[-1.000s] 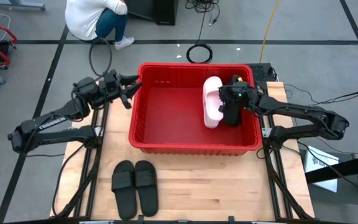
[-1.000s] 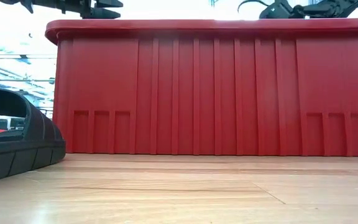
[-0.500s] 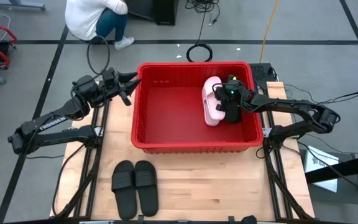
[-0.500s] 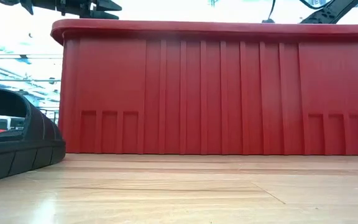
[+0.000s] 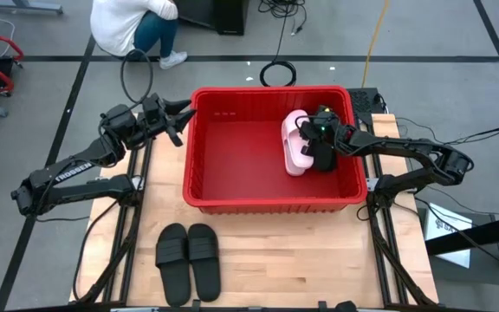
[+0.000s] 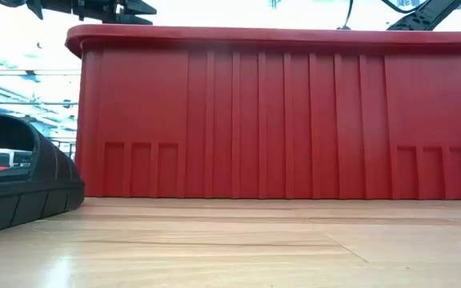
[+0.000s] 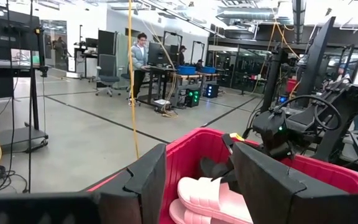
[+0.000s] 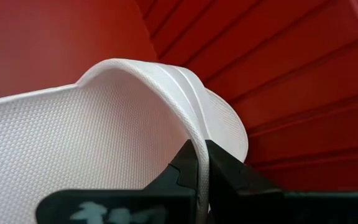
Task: Pick and place slides into bin
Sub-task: Put the pink slide into the bin, then put the right black slide into the bin
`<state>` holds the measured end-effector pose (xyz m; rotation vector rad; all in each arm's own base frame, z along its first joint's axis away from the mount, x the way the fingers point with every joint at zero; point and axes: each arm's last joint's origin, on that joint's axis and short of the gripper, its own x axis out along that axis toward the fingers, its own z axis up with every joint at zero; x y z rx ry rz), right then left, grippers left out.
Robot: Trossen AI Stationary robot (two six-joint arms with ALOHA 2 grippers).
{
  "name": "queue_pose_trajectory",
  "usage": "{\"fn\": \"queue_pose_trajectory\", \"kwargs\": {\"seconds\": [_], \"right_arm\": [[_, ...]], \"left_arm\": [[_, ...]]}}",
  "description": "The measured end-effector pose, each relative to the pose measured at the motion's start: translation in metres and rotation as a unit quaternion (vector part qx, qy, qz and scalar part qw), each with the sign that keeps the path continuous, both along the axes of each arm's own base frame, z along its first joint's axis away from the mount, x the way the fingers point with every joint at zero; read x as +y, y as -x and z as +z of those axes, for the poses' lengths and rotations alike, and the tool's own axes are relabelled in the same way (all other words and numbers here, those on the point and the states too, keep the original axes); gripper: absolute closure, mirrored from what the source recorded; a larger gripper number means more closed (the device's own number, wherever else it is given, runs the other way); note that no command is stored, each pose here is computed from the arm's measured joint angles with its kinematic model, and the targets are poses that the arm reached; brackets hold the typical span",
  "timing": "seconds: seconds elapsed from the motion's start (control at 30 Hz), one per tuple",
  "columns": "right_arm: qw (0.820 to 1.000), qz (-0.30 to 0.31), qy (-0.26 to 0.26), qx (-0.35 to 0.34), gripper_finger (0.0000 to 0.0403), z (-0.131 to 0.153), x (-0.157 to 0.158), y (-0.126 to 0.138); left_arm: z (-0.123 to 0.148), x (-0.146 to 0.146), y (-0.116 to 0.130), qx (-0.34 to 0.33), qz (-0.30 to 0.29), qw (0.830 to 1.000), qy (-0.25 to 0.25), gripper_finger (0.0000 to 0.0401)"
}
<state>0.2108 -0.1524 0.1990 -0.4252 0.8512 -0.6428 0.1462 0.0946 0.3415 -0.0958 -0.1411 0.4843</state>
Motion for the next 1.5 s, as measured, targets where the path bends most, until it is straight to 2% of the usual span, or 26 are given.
{"fn": "queue_pose_trajectory", "kwargs": {"seconds": [0.3,0.53,1.0,1.13,1.5], "right_arm": [[0.999,-0.010,-0.029,-0.033,0.0392,0.000,0.001,-0.001],[1.000,-0.022,-0.001,-0.014,0.0344,0.001,0.000,0.000],[1.000,-0.007,0.005,-0.004,0.0266,0.000,0.012,-0.007],[0.999,-0.021,0.024,0.006,0.0256,0.002,0.018,-0.010],[1.000,-0.023,-0.004,-0.010,0.0255,0.012,0.033,-0.003]], "left_arm": [[0.001,-0.001,0.000,-0.003,-0.010,1.000,0.001,0.0215],[0.001,-0.001,0.000,-0.007,-0.019,1.000,0.005,0.0215],[0.001,-0.001,0.000,-0.006,-0.020,1.000,0.006,0.0215],[0.001,-0.001,0.000,-0.006,-0.020,1.000,0.006,0.0215],[0.000,-0.001,-0.001,-0.005,-0.022,1.000,0.003,0.0215]]}}
